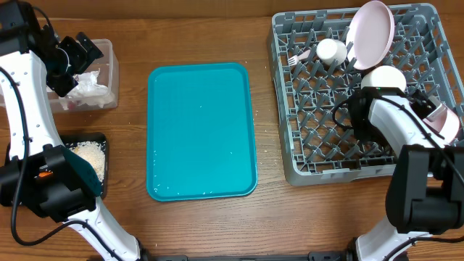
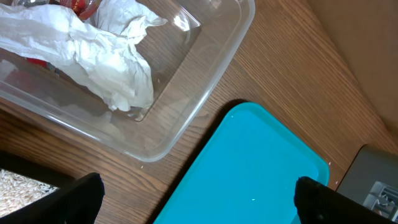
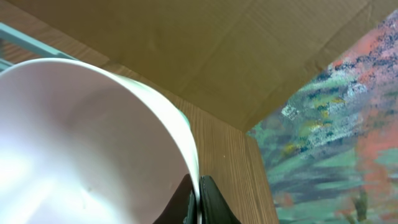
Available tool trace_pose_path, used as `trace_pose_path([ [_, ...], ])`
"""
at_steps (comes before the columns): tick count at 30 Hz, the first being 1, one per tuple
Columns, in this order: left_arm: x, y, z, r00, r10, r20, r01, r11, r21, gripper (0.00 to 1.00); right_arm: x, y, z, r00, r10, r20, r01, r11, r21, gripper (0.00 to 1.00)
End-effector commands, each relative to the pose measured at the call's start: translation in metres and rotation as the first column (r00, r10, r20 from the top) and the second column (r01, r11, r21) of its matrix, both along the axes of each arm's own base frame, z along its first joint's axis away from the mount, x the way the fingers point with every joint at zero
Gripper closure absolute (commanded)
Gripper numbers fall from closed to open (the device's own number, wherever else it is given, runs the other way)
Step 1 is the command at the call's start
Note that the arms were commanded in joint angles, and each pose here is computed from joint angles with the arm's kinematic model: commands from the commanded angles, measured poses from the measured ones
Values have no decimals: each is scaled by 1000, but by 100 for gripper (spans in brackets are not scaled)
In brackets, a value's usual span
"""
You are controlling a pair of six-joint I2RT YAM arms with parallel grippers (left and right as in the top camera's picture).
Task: Sort waste into correct bins and load items into the dishwasher rack
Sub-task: 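Lower the pink bowl tilted into the rack's lower right slots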
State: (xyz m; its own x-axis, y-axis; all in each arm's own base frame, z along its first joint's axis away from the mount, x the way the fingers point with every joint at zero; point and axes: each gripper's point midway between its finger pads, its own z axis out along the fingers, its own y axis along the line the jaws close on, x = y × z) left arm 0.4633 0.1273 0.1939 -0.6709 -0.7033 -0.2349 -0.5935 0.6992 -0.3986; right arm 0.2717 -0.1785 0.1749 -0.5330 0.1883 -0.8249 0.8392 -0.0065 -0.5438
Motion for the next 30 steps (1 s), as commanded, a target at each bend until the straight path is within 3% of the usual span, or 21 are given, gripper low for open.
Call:
trace_pose_path([
  [1,0,1,18,999,11,39,-11,1000,17,0,7,17,4,998,58,29,-58,998,4,96],
  [17,0,0,18,999,9,39,-9,1000,16,0,-9,40,-33,991,118,-55,-115,992,52,96],
  [22,0,0,18,999,9,39,-10,1000,17,0,0,57,-32,982,182,-55,-179,982,53,71],
  [24,0,0,18,999,9,39,-10,1000,17,0,3,63,-32,978,201,-48,-198,979,56,66],
  [25,0,0,18,999,9,39,-10,1000,17,0,6,70,-32,975,218,-46,-215,974,67,58],
  [26,0,0,18,999,9,39,-10,1000,17,0,9,78,-31,971,234,-41,-230,970,83,40],
  [30,0,0,18,999,9,39,-10,1000,17,0,17,89,-24,974,228,-14,-224,965,139,24],
])
